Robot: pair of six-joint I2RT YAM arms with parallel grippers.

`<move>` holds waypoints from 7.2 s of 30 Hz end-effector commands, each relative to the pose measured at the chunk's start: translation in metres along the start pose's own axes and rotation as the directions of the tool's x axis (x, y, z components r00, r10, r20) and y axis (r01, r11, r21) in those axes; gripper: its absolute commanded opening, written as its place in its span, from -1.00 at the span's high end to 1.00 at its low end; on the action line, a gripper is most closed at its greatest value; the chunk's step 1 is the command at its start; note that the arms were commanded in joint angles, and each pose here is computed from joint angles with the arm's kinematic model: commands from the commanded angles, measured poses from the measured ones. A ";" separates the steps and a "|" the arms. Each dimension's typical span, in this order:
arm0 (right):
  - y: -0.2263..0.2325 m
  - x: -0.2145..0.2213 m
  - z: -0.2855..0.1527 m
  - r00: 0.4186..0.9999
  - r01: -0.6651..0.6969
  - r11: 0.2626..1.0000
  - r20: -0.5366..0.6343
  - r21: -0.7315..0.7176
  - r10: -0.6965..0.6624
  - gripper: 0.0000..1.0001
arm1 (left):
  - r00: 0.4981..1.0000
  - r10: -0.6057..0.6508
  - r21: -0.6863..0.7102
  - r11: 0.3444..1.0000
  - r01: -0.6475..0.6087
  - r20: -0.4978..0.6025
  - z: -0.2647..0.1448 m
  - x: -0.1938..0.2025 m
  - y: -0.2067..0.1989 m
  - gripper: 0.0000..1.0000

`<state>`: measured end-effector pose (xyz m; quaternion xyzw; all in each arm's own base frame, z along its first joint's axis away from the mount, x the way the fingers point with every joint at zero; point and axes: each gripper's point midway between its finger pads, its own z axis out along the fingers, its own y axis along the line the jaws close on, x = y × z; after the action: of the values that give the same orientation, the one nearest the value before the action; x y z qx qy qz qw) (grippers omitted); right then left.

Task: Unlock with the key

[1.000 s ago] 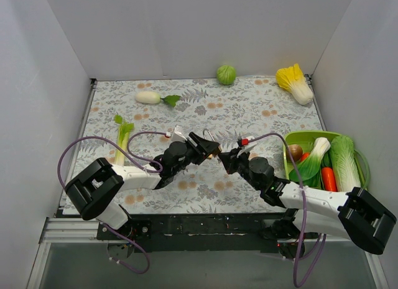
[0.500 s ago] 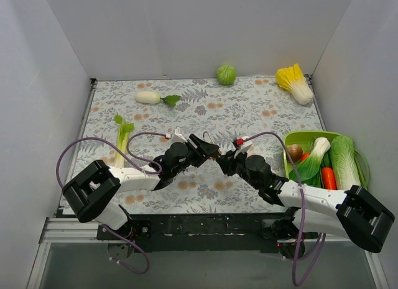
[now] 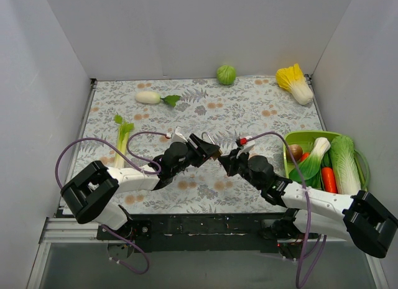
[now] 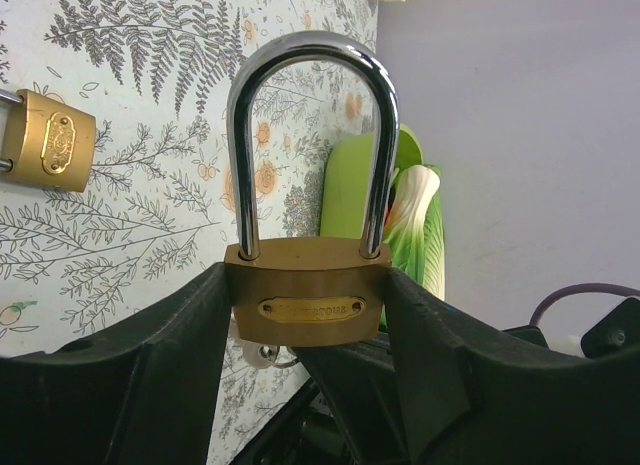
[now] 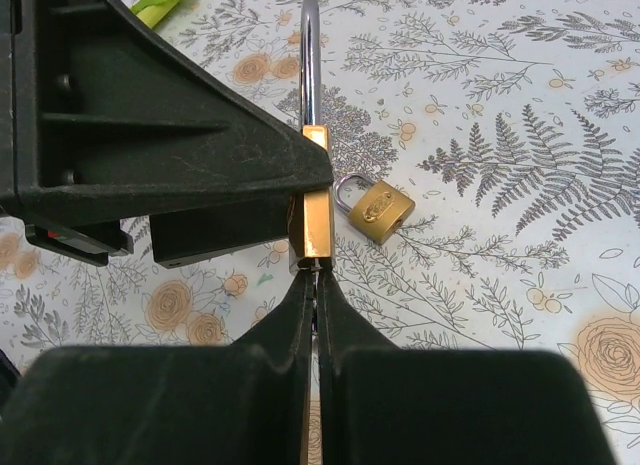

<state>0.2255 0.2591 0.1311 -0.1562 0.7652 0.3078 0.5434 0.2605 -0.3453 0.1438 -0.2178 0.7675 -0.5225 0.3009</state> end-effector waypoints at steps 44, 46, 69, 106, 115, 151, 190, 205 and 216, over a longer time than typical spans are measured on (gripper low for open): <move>-0.001 -0.057 -0.017 0.884 -0.417 0.875 0.112 -0.247 0.453 0.97 | 0.963 0.203 0.570 0.819 -0.069 -0.175 -0.049 0.036 -0.142 1.00; -0.001 -0.056 -0.017 0.879 -0.429 0.869 0.107 -0.246 0.464 0.97 | 0.960 0.221 0.582 0.809 -0.081 -0.173 -0.051 0.038 -0.143 1.00; -0.006 -0.057 -0.025 0.790 -0.563 0.768 0.076 -0.304 0.609 0.97 | 0.918 0.359 0.717 0.684 -0.135 -0.170 -0.074 0.060 -0.164 1.00; -0.021 -0.042 -0.004 1.000 -0.006 0.998 -0.027 -0.059 0.005 0.12 | 0.967 0.207 0.207 0.963 -0.174 -0.151 -0.011 0.028 -0.120 1.00; -0.027 -0.050 -0.012 1.000 0.006 1.000 -0.002 -0.018 -0.006 -0.06 | 0.969 0.221 0.150 0.967 -0.203 -0.110 -0.012 0.018 -0.112 1.00; 0.007 -0.033 -0.027 0.992 -0.115 0.975 -0.078 -0.190 0.102 0.06 | 0.962 0.275 0.028 0.961 -0.275 0.001 -0.015 -0.008 -0.099 1.00; 0.003 -0.014 -0.025 0.986 -0.148 0.972 -0.105 -0.184 0.130 0.93 | 0.961 0.278 0.032 0.960 -0.277 -0.004 -0.016 -0.008 -0.100 1.00; -0.012 -0.037 -0.024 0.985 -0.154 0.981 0.057 -0.120 0.162 0.97 | 0.952 0.298 0.081 0.953 -0.292 -0.066 -0.017 0.015 -0.099 1.00; -0.019 -0.051 -0.025 0.977 -0.172 0.979 0.112 -0.111 0.184 0.97 | 0.941 0.318 0.112 0.946 -0.306 -0.118 -0.020 0.038 -0.096 1.00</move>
<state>0.2145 0.2365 0.1528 -0.1352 0.7540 0.4119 0.4936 0.2490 -0.3648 0.1776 -0.0848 0.8291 -0.4288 0.3487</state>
